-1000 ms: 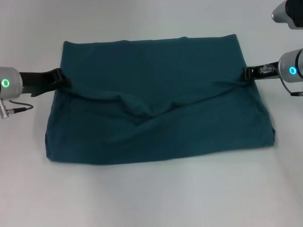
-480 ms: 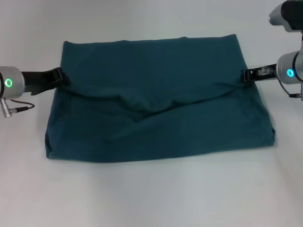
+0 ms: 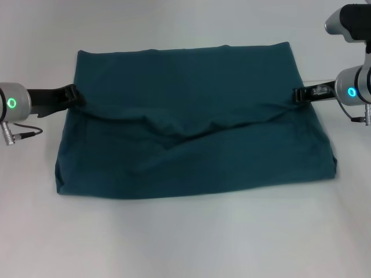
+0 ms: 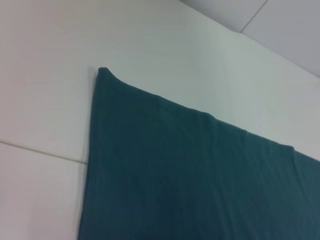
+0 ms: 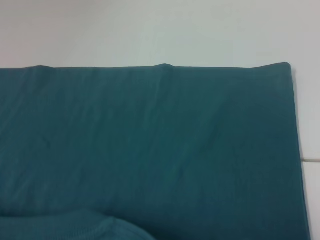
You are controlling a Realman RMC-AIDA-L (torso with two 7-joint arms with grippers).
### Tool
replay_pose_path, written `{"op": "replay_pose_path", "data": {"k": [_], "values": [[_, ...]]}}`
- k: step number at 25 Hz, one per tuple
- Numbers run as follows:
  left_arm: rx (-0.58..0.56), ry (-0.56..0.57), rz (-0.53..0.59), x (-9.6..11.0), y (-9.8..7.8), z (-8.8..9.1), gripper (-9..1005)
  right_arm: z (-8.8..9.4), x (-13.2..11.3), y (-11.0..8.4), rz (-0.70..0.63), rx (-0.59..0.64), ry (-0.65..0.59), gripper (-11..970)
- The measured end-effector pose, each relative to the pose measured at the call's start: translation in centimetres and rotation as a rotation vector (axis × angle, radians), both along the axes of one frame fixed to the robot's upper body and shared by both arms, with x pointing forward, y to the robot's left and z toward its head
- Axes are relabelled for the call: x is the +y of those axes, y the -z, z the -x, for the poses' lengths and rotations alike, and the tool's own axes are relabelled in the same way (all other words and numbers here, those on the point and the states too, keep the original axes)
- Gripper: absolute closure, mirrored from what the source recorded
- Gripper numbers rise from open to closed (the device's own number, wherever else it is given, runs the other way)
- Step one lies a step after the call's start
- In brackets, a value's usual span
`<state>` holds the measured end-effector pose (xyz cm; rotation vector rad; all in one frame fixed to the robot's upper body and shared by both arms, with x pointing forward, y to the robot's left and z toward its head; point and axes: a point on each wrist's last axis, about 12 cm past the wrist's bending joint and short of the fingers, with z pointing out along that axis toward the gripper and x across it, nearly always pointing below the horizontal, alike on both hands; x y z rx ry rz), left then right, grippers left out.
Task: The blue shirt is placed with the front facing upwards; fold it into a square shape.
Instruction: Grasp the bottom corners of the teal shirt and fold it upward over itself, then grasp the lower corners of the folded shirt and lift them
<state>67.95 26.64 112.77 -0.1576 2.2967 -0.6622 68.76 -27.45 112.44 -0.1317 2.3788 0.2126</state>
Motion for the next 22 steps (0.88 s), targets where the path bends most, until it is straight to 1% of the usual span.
{"op": "replay_pose_path", "data": {"k": [7,12,16,19,22], "values": [[0.011,0.025,-0.031,-0.3,0.1,0.0,891,0.2,-0.1,0.3,0.0,0.014,0.0,782],[0.025,-0.004,-0.016,0.4,0.4,0.3,746,0.5,-0.8,0.5,-0.002,0.025,0.014,778],[0.035,-0.028,-0.005,1.3,0.6,0.6,622,0.9,-1.6,0.7,-0.024,0.045,0.033,534],[0.041,-0.044,0.016,1.9,0.5,1.0,523,1.1,-1.8,0.3,-0.056,0.065,0.035,432],[0.041,-0.036,0.067,2.5,-0.1,1.7,410,1.6,-2.0,-0.5,-0.114,0.094,0.015,329]]}}
